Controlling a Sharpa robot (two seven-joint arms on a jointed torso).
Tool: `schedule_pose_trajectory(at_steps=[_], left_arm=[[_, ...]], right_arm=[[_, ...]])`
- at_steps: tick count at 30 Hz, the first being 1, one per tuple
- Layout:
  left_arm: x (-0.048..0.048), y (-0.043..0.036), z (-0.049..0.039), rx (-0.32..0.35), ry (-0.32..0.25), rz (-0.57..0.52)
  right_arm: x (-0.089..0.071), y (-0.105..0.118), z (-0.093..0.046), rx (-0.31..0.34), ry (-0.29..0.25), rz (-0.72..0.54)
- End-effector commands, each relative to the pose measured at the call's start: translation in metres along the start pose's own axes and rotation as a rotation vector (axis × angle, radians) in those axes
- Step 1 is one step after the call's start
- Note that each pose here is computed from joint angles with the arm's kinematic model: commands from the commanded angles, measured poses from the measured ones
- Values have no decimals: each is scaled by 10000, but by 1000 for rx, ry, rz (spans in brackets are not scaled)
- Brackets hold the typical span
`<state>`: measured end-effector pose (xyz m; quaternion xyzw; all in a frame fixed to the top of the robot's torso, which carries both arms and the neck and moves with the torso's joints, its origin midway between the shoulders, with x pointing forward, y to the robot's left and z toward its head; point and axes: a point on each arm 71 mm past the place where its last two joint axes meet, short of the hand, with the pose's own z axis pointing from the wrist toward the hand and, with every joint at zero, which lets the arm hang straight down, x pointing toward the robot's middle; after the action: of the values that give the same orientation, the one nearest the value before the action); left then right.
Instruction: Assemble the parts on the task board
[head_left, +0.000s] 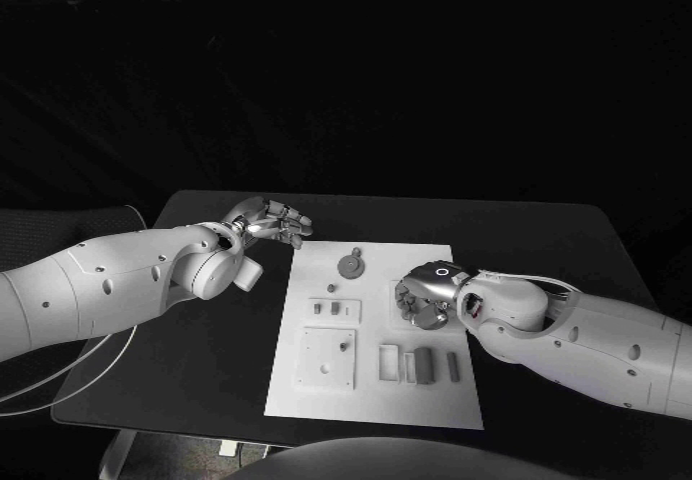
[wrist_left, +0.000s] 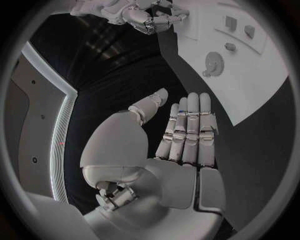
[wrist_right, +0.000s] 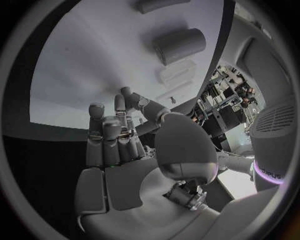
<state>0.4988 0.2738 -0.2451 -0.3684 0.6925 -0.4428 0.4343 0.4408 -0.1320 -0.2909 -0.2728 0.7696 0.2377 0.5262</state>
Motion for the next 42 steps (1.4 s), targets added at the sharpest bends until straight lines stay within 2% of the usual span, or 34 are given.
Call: schedule_pose_trajectory(at_steps=[1,14,25,31,35,42], left_arm=[[4,-17,3,11,3,-7],[-10,-13,3,11,-1,-6],[-19,-11,4,11,-5,-5],[-30,-8,16,12,-10,-4],[-29,-6,37,10,-13,-10],[-40,0,84,9,-23,-12]], right_arm=[[-14,16,-14,-6,-36,0],[-105,6,-101,0,-86,29],[-349,98,-161,-22,-151,34],[-492,311,-126,-82,-173,32],[-527,503,-27,-132,-168,40],[-507,990,206,-261,-140,44]])
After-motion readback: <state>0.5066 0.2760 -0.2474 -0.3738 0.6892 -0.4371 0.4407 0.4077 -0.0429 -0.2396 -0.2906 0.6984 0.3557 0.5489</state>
